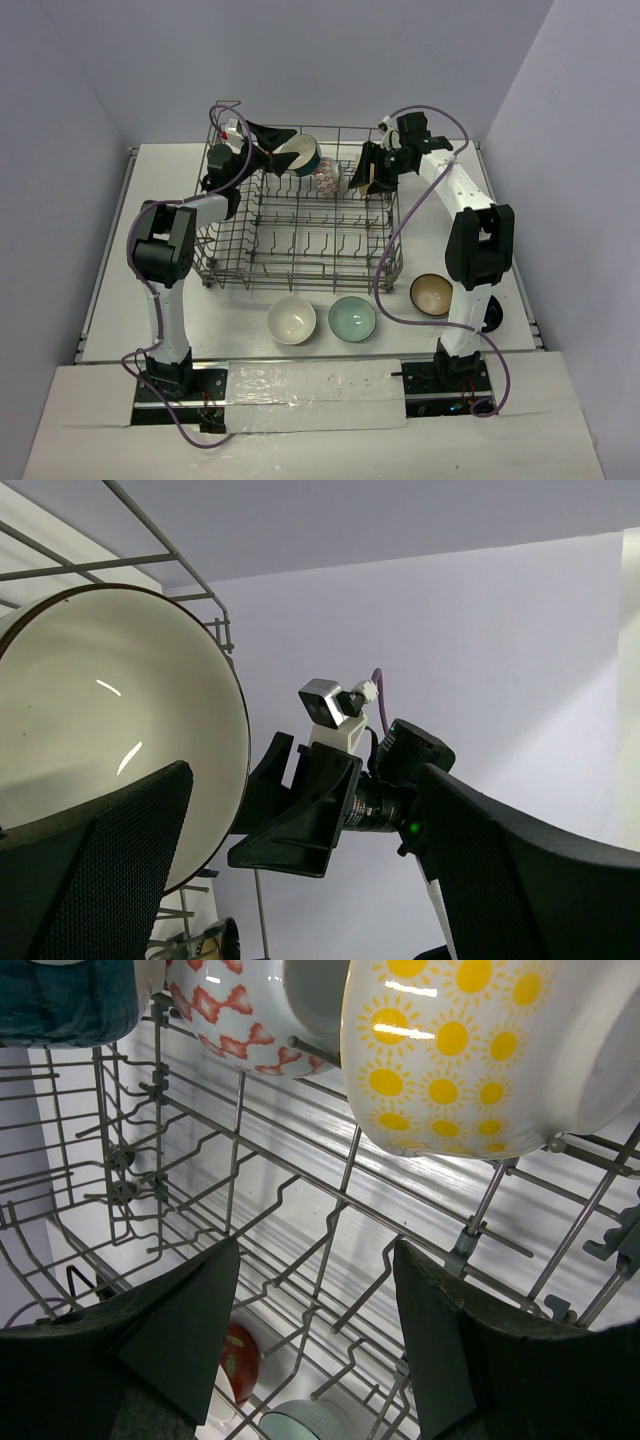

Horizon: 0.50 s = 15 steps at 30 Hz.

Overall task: Load the bowls into the dish rack
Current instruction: Move the dish rack to the center of the board.

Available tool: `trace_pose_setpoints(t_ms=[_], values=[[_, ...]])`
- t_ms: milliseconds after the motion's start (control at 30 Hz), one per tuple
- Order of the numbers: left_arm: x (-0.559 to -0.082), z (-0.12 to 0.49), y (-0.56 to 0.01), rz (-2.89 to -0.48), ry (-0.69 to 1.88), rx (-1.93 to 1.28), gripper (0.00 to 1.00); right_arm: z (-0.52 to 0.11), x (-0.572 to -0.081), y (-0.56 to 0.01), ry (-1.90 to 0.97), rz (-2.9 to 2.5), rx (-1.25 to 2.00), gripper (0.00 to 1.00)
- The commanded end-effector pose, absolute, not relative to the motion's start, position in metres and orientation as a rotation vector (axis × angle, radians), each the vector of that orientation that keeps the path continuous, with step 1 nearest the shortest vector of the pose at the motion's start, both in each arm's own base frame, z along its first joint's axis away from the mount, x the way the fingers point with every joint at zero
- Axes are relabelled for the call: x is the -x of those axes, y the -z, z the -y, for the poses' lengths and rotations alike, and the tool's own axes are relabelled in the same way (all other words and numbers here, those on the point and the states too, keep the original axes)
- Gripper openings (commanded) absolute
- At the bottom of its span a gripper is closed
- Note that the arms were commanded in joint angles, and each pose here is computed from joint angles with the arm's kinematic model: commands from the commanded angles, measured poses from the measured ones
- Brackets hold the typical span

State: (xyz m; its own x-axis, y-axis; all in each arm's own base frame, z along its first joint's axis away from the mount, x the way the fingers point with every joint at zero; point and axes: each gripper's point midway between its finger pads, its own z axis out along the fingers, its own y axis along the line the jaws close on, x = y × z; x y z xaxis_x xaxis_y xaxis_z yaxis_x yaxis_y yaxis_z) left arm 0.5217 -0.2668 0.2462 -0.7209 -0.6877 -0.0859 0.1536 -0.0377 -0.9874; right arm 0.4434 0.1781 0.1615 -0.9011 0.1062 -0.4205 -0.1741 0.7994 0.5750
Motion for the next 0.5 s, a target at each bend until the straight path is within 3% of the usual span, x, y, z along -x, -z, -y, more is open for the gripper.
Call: trace_pose_setpoints(t_ms=[0,233,467], values=[[-0.52,0.257,-0.264,-1.608,1.821,0.512,0.99,-0.183,-0.448,-0.168,-0.873,-2.517,0.094,0.7],[-0.524,0.26,-0.287,-1.614,1.762,0.428,0.99,-0.182,-0.446,-0.174,-0.872,-2.505,0.104,0.71],[-0.534,0.269,-0.356,-1.628,1.6,0.213,0.99,-0.183,-0.444,-0.185,-0.876,-2.467,0.117,0.74]])
